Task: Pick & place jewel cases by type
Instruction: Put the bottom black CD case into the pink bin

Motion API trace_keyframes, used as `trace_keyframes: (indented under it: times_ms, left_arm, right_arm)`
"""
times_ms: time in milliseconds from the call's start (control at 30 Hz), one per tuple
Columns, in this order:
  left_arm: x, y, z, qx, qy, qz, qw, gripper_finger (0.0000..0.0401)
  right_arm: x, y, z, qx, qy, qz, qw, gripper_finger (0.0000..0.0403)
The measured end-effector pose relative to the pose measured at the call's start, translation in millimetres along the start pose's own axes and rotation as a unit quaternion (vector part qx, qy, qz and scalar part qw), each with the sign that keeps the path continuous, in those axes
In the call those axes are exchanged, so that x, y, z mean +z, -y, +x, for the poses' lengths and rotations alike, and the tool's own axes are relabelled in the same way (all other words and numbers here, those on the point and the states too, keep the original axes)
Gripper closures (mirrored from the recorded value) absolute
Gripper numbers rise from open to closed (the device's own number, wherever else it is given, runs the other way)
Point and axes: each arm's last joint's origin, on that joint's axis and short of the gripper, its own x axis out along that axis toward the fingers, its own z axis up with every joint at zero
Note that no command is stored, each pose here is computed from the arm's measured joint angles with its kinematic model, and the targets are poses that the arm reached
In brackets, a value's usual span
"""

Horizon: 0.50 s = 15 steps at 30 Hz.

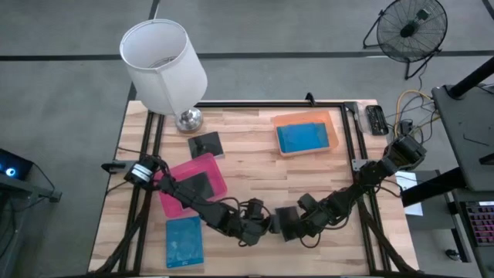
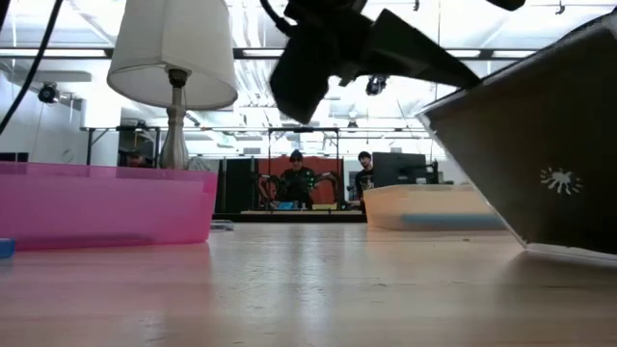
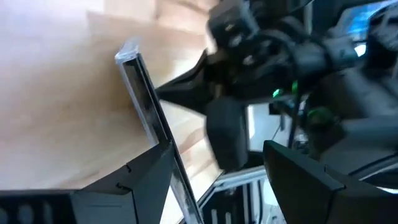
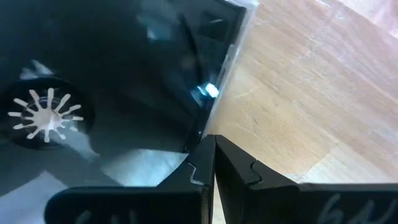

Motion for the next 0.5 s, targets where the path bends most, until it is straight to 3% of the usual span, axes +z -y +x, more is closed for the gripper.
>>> trace_keyframes:
  times_ms: [500]
  left_arm:
    - [6.1, 8.0, 4.7, -0.035, 0.006, -0.002, 0.999, 0.0165]
  right_arm:
    - [0.1, -2.2, 0.3, 0.011, 0.002, 0.002, 1.0, 0.0394]
